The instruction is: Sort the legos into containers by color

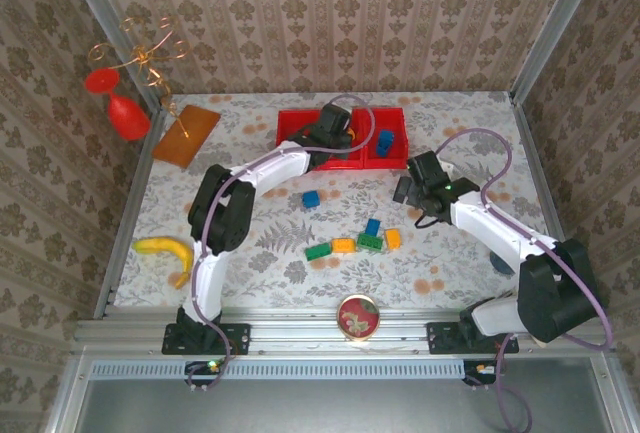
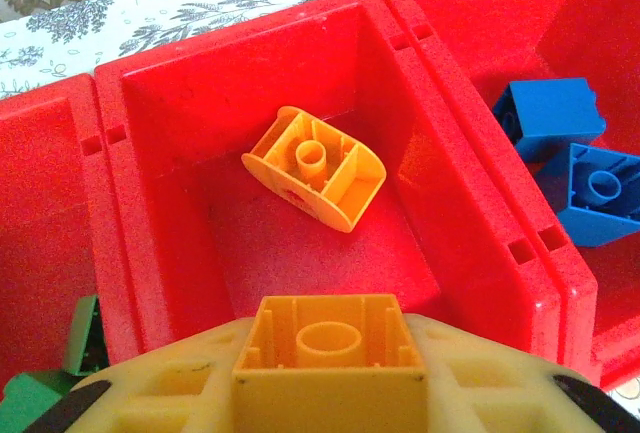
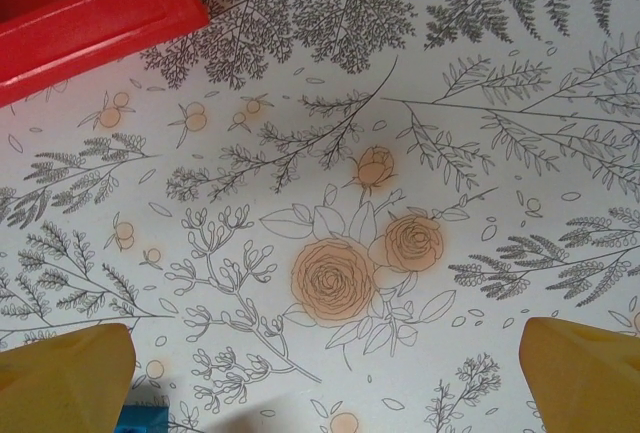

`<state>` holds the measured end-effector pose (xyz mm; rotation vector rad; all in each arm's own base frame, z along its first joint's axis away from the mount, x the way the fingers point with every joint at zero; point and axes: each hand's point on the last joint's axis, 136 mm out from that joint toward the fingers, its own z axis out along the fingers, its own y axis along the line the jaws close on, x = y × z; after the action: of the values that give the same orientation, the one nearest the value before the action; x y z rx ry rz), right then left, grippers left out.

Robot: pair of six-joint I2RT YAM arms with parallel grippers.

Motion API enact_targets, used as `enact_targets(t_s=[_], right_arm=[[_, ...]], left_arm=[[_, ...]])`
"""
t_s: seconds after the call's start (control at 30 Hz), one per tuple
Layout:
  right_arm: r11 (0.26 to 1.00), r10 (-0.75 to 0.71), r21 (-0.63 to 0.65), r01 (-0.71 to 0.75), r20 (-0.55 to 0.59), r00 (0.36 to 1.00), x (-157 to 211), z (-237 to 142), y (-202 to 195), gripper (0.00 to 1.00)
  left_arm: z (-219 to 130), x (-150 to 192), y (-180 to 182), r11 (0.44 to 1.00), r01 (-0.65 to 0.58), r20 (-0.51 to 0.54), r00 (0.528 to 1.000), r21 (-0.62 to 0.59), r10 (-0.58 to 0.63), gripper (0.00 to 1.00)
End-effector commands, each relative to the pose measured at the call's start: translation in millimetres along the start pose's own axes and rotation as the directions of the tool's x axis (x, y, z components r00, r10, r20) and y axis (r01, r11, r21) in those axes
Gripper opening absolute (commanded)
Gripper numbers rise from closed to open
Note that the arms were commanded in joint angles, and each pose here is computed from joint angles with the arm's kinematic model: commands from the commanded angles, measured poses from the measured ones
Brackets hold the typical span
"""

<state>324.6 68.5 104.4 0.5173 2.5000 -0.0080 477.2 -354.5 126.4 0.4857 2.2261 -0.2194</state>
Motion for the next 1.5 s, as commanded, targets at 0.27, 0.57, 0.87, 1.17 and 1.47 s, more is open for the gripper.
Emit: enact_targets(t_s=[0.27, 0.57, 0.87, 1.17, 1.47], right_arm=[[0.998, -0.043, -0.037, 0.042, -0.046, 0.998, 24.2, -1.5, 18.8, 1.00], [0.988, -0.143, -0.067, 0.137, -0.092, 0.985, 42.0, -13.8, 45.9, 0.96], [0.976, -0.212, -0.089, 0.200, -0.164, 0.963, 63.6, -20.3, 71.5, 0.81], [0.970, -0.237, -0.108, 0.217, -0.235, 0.942, 92.1, -15.1, 97.1, 0.69], [0.970, -0.242, -0.098, 0.223, -0.288, 0.927, 104.1, -6.4, 107.1, 0.62]], left_arm=[[-2.6, -14.3, 4.8, 1.000, 0.001, 0.014, 1.000, -0.020, -0.001, 0.53], [-35.7, -32.2, 6.4, 0.999, 0.033, 0.051, 0.998, 0.004, -0.033, 0.62], [-90.6, -33.8, 20.0, 0.995, 0.102, 0.127, 0.987, 0.012, -0.103, 0.99], [-128.9, 13.2, 56.4, 0.979, 0.196, 0.133, 0.974, -0.064, -0.186, 1.00], [-158.4, 77.9, 102.4, 0.945, 0.291, 0.109, 0.955, -0.147, -0.277, 1.00]])
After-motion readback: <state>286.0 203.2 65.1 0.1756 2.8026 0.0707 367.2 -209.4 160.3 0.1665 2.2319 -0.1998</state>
